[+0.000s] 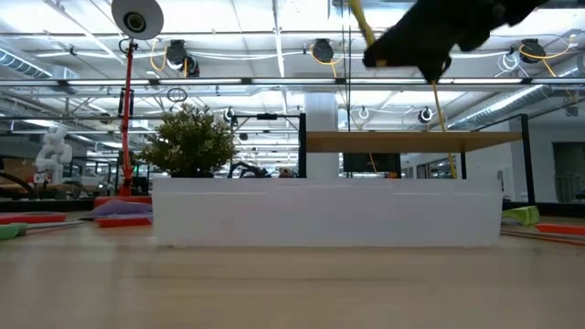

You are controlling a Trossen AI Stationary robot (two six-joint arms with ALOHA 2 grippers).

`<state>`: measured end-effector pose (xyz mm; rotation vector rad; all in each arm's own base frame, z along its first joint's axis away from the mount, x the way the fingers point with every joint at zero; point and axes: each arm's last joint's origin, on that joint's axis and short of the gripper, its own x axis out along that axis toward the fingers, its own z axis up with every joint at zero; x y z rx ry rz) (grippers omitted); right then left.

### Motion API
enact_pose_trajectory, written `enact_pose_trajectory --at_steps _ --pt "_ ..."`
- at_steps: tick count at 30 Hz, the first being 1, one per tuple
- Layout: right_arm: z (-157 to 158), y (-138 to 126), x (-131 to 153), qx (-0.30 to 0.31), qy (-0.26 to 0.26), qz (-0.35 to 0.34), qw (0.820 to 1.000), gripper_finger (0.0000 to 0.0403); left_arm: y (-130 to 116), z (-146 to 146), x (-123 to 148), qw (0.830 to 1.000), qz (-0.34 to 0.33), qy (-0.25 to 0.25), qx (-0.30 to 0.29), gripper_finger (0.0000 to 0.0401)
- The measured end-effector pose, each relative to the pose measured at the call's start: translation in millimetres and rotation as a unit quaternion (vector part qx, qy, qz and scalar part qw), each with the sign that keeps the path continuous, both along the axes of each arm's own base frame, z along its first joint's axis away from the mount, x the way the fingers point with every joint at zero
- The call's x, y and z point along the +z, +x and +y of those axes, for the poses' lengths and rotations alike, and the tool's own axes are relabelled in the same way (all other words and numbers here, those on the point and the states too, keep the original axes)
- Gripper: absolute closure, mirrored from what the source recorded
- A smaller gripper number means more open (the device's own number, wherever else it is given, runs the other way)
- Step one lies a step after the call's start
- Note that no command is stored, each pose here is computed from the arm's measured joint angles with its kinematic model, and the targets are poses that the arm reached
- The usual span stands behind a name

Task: Pack school essentials
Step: Put the yellow pen into the pink supply box

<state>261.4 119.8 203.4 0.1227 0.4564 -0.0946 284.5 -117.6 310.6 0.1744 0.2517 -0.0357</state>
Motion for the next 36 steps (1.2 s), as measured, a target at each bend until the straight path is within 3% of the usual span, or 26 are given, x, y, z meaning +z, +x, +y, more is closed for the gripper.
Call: enact_pose_trajectory --at_steps 3,7,14,20,27,36 --pt "-8.3 2.4 -9.6 0.014 0.050 0.051 0.997 0.0363 4.0 -0.2 -6.3 1.000 0.012 0.010 0.001 0.0175" --pt "-11.8 1.1 -20.2 0.019 0.071 0.103 0.992 0.0367 11.7 3.6 -16.3 0.999 0.031 0.017 0.009 0.0153" --pt "-12.5 -1.7 -25.4 0.027 0.067 0.133 0.989 0.0367 33.1 10.5 -46.7 0.996 0.081 0.022 0.008 0.0110" --pt "-10.8 -3.1 -26.4 0.055 0.049 0.142 0.987 0.0367 52.6 20.0 -70.4 0.995 0.100 0.014 0.000 0.0107" --pt "-10.2 -5.6 -28.8 0.075 0.049 0.164 0.982 0.0367 68.7 16.2 -86.9 0.996 0.075 0.036 -0.022 0.0136" --pt "-10.2 -5.5 -28.6 0.076 0.048 0.163 0.983 0.0367 70.0 18.1 -87.0 0.995 0.075 0.026 -0.055 0.0223"
